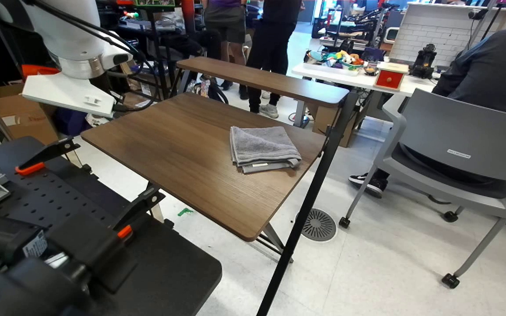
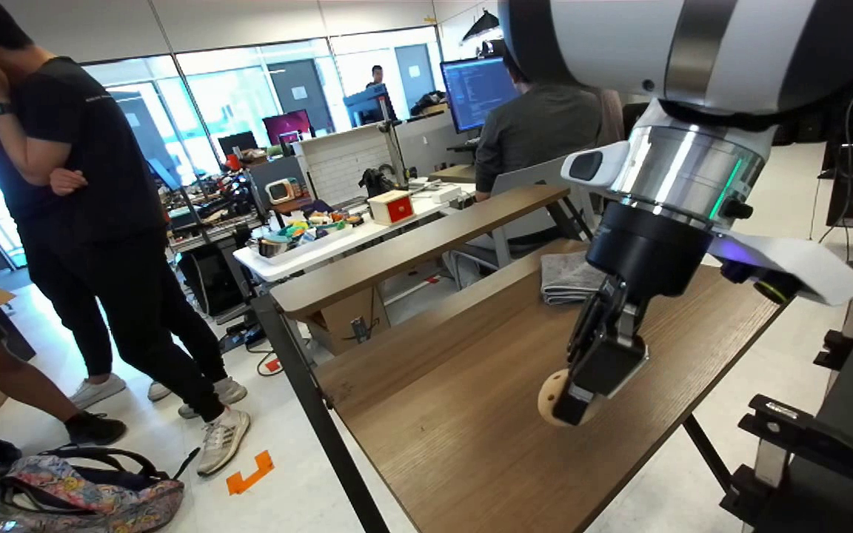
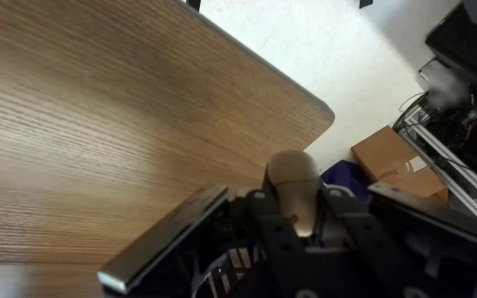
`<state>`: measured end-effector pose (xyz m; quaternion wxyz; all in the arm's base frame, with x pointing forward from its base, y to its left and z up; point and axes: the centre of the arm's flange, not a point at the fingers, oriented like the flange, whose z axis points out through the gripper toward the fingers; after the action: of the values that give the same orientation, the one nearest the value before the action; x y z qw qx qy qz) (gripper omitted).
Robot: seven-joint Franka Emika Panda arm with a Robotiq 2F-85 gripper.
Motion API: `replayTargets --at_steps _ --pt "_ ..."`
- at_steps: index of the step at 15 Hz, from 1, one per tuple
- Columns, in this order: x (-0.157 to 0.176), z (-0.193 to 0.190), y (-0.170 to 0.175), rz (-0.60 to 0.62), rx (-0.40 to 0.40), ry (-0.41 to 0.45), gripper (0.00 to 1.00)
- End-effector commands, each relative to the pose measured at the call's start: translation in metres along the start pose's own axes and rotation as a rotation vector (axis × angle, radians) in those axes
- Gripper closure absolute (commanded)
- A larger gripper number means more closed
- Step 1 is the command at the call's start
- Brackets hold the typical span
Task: Wipe the table
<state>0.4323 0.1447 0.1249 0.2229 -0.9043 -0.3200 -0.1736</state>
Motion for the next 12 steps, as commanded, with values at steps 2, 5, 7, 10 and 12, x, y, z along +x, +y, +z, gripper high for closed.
replayTargets --at_steps 2,5,7,10,12 --pt "0.004 0.041 0.021 0.013 -0.046 0.048 0.96" --pt "0.005 0.062 0.029 0.035 -0.045 0.056 0.96" --pt "0.003 0.075 0.033 0.047 -0.046 0.055 0.96" --pt "0.002 0.087 0.037 0.069 -0.038 0.050 0.96" --pt "0.001 0.092 0.039 0.069 -0.038 0.049 0.59"
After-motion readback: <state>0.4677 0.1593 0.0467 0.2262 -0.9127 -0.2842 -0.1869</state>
